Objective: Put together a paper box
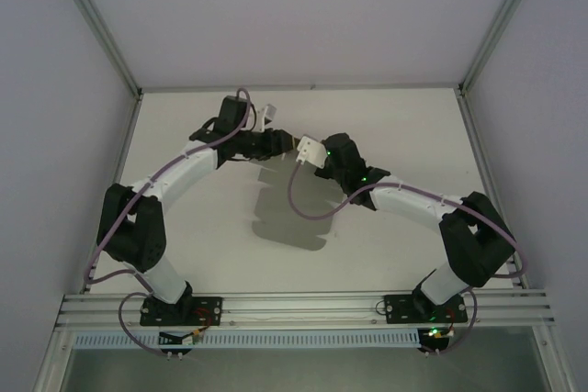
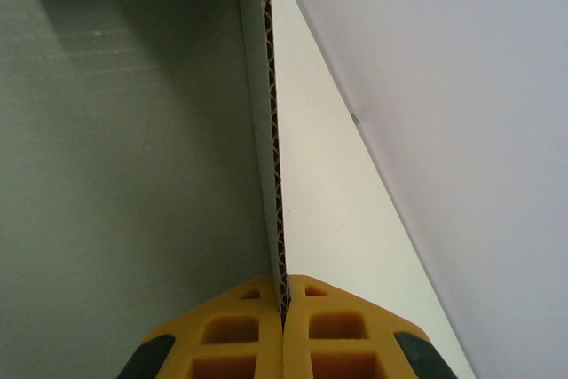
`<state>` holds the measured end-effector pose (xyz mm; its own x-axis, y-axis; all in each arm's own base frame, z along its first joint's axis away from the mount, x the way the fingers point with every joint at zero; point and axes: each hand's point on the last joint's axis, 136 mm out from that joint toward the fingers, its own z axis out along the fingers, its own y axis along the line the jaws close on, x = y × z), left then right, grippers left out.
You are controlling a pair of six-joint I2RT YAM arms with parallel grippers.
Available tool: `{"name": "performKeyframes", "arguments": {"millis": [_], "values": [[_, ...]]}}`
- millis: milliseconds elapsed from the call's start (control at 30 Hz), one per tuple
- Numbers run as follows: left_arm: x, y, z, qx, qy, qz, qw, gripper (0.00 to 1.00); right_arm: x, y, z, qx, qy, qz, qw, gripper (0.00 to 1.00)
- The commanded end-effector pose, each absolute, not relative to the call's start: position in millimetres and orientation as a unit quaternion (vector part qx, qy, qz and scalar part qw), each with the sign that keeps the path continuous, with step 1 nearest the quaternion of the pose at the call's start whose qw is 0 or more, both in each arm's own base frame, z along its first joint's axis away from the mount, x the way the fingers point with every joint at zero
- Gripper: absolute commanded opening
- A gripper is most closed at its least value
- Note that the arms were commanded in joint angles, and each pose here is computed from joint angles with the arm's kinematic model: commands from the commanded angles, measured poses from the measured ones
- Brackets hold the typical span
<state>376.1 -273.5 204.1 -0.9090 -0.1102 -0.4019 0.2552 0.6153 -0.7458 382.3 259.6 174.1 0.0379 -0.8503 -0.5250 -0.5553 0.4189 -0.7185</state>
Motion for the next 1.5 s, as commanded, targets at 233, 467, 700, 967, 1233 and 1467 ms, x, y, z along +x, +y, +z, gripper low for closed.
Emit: {"name": "performKeyframes", "arguments": {"millis": [233,467,700,967,1233,1467], "values": [[395.8,-308.9,233.9,0.048,0.814,-0.526,0.24,0.29,373.0,297.8,195.5,-0.493,0.661,-0.054,0.563,0.0],[394.0,-315.4,227.7,0.051,0.806,-0.546,0.224,0.28,378.1,289.5,193.3,-0.487,0.665,-0.084,0.559,0.0],[363.6,-263.2,235.2,0.078,0.86,-0.415,0.288,0.6,380.6,271.1,182.9,-0.487,0.679,-0.124,0.535,0.0],[326.0,-147.3,208.0,-0.001,0.921,-0.204,0.331,1.0,381.1,256.5,184.5,-0.481,0.686,-0.133,0.53,0.0],[327.3,-85.5,172.6,-0.113,0.927,-0.181,0.31,1.0,371.0,253.2,188.1,-0.503,0.688,-0.1,0.513,0.0],[342.7,-122.9,169.4,-0.056,0.912,-0.274,0.301,0.98,369.2,250.0,183.7,-0.519,0.706,-0.083,0.475,0.0]]}}
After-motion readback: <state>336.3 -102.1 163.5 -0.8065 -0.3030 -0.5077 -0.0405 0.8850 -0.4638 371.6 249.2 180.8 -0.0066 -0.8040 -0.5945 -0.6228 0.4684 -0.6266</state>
